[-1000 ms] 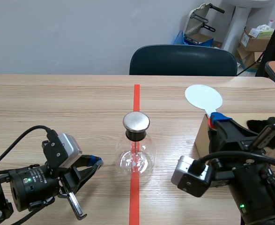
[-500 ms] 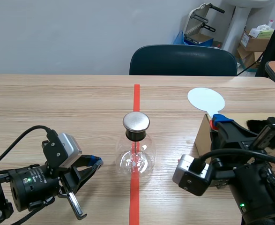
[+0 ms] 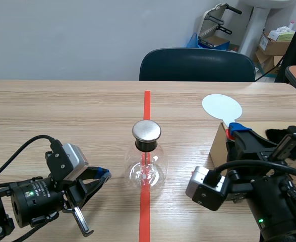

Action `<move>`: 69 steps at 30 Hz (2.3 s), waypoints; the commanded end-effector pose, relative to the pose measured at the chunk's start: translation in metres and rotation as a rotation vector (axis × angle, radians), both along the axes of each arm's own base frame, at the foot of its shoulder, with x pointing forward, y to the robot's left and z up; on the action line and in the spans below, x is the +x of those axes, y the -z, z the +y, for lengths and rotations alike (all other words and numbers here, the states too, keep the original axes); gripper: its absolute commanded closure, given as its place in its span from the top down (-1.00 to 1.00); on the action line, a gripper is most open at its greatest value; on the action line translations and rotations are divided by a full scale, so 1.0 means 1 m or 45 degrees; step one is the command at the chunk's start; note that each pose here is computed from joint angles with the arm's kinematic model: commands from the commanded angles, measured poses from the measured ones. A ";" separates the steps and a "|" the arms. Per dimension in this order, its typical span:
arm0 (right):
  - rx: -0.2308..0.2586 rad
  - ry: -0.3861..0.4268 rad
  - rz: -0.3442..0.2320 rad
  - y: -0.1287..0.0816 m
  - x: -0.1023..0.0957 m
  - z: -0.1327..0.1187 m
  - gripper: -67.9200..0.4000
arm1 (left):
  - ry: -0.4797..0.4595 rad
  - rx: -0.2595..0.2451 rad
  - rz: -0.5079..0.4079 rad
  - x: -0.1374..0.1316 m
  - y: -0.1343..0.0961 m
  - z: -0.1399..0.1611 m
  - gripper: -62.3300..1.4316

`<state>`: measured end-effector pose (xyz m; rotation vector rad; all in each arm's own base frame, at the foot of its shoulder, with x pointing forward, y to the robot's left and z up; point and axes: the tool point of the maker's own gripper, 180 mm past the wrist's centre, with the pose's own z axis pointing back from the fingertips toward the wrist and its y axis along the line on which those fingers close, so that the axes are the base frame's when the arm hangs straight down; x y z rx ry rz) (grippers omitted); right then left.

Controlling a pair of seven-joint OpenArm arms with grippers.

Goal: Do the electroscope experiment

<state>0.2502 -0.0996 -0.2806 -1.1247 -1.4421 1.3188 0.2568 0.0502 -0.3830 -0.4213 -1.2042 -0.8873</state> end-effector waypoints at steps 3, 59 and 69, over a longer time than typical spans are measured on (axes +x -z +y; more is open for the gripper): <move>0.010 0.000 -0.049 -0.011 0.005 0.000 -0.96 | 0.007 -0.039 -0.029 0.002 -0.008 -0.006 -0.87; -0.047 -0.133 -0.070 -0.011 -0.001 0.019 -0.96 | 0.008 -0.042 -0.029 0.002 -0.009 -0.007 -0.87; -0.110 -0.463 -0.085 -0.008 -0.022 0.061 -0.96 | 0.008 -0.042 -0.029 0.002 -0.009 -0.007 -0.87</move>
